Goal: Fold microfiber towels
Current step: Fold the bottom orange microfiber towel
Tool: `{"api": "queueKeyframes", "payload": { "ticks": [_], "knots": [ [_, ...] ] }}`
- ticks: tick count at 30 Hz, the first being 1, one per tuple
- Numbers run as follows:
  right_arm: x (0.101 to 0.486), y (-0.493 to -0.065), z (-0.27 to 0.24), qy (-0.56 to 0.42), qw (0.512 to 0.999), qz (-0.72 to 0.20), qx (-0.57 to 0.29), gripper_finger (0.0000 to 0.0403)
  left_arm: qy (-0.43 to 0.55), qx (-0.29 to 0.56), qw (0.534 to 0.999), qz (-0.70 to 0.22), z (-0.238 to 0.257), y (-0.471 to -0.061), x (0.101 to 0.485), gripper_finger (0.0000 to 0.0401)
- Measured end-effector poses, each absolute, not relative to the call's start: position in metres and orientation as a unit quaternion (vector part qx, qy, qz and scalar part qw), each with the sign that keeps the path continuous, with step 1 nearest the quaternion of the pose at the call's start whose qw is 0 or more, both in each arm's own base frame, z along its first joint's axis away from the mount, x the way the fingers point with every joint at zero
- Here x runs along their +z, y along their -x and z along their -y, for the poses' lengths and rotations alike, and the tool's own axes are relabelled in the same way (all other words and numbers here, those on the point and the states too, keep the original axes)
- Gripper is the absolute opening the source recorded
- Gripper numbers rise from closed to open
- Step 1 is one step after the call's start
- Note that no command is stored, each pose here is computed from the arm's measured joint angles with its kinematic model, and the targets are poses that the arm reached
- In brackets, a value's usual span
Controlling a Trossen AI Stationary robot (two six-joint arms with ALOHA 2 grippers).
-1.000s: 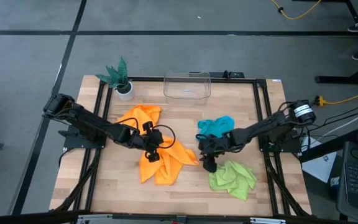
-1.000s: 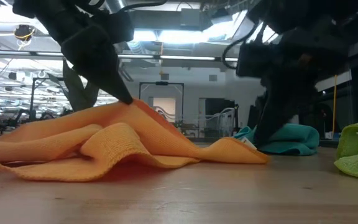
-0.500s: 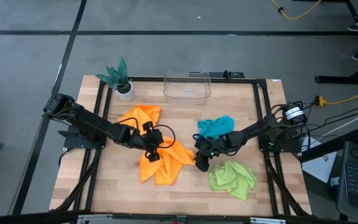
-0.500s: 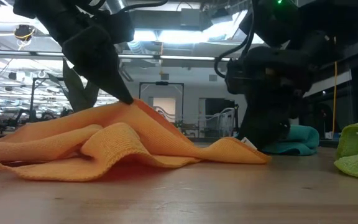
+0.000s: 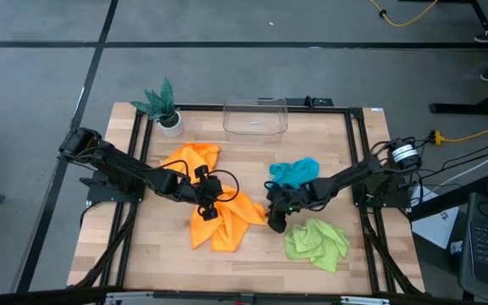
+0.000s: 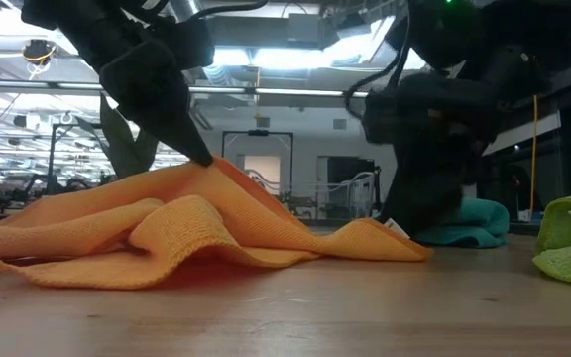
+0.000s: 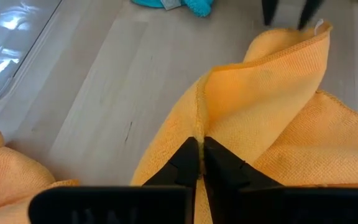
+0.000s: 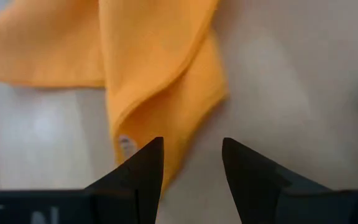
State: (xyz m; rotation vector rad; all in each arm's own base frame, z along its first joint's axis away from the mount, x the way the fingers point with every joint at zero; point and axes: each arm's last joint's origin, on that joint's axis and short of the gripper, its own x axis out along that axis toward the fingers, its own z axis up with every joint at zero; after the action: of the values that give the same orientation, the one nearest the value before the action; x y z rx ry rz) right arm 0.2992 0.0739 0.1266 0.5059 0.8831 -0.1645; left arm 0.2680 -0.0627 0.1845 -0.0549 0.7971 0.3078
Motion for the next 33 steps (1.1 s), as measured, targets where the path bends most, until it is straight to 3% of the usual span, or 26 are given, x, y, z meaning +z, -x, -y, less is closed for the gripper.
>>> {"api": "queueKeyframes", "payload": {
  "ticks": [4, 11, 33],
  "knots": [
    [0.146, -0.297, -0.069, -0.190, 0.894, -0.397, -0.078, 0.0167, 0.027, 0.149, 0.910, -0.386, 0.063, -0.268, 0.185, 0.0012],
    [0.143, -0.289, -0.093, -0.100, 0.897, -0.429, 0.043, 0.0167, 0.027, 0.149, 0.910, -0.386, 0.063, -0.268, 0.185, 0.0002],
    [0.115, -0.294, -0.114, -0.058, 0.902, -0.426, 0.046, 0.0167, 0.028, 0.149, 0.911, -0.384, 0.063, -0.268, 0.185, 0.0008]
  ]
}}
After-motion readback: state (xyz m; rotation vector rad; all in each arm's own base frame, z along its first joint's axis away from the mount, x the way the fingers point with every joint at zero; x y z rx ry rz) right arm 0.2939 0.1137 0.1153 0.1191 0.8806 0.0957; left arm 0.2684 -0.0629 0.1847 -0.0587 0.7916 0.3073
